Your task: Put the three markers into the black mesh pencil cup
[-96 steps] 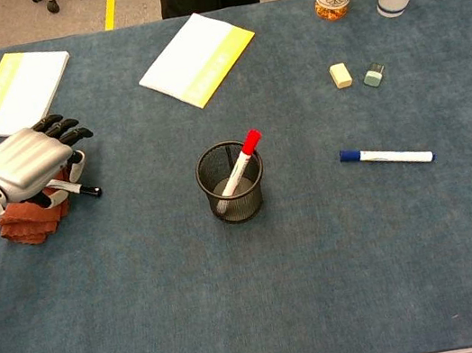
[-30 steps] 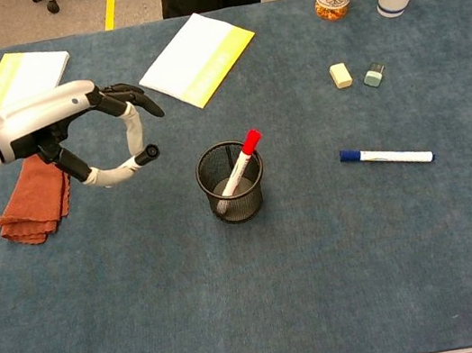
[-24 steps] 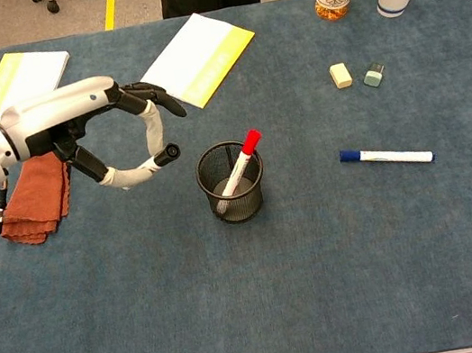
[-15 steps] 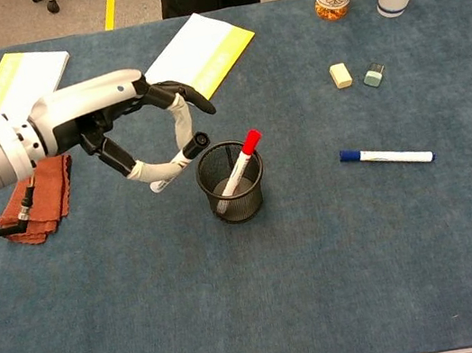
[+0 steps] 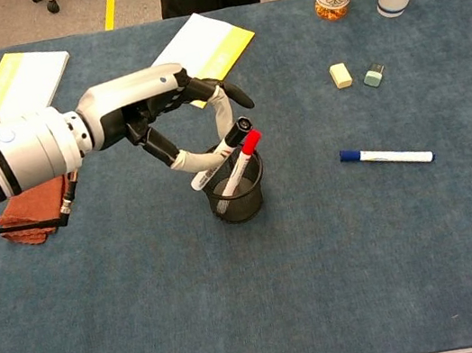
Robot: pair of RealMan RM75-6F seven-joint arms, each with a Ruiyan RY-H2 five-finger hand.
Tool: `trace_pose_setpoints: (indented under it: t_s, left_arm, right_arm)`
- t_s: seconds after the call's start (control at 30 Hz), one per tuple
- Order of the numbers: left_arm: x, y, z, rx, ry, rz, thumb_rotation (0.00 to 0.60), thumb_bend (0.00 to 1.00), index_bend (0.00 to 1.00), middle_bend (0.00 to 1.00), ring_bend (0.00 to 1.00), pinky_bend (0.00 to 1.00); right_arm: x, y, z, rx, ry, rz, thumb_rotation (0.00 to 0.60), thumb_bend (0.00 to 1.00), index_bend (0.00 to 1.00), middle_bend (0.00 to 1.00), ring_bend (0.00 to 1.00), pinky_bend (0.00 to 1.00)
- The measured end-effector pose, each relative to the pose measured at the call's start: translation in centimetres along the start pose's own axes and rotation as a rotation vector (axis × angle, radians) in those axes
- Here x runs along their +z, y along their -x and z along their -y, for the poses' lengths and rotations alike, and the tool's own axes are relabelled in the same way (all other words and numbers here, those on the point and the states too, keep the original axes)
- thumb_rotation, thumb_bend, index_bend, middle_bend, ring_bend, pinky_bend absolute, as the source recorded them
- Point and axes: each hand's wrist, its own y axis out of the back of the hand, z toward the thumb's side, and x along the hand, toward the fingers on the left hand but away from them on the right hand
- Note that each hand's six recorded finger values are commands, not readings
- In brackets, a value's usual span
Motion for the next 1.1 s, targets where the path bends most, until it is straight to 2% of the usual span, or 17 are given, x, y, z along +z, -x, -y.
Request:
trace_pose_setpoints:
  t_s: [0.43, 0.8, 0.87, 1.0, 1.1]
  left_arm:
    - [-0.1, -2.9, 0.1, 0.024, 0.072, -0.030, 0.600, 0.27, 0.61, 0.19, 0.00, 0.01]
    - [-2.5, -3.4, 0.2, 0.052, 0.109, -0.091, 0.600, 0.27, 0.60, 0.19, 0.00, 0.01]
    - [-2.9, -3.2, 0.3, 0.053, 0.111, -0.101, 0.600, 0.27, 0.55, 0.17, 0.00, 0.00]
    - [-3.6, -2.8, 0.5, 0.044, 0.090, -0.112, 0.600, 0.27, 0.27, 0.06, 0.00, 0.00]
    - [-4.1, -2.2, 0.6, 0.038, 0.066, -0.115, 0.600, 0.27, 0.16, 0.02, 0.00, 0.00]
  right_arm:
    - [-0.3, 0.0, -0.1, -0.003, 0.000, 0.007, 0.600, 0.34, 0.10, 0.04, 0.00, 0.05]
    - [-0.4, 0.0, -0.2, -0.008, 0.002, 0.010, 0.600, 0.34, 0.10, 0.04, 0.00, 0.05]
    - [-0.4, 0.0, -0.2, -0.008, 0.001, 0.008, 0.600, 0.34, 0.10, 0.04, 0.00, 0.05]
    - [-0.4, 0.1, -0.3, -0.010, 0.003, 0.006, 0.600, 0.34, 0.10, 0.04, 0.00, 0.05]
    - [-0.4, 0.1, -0.2, -0.010, 0.005, 0.007, 0.600, 0.34, 0.10, 0.04, 0.00, 0.05]
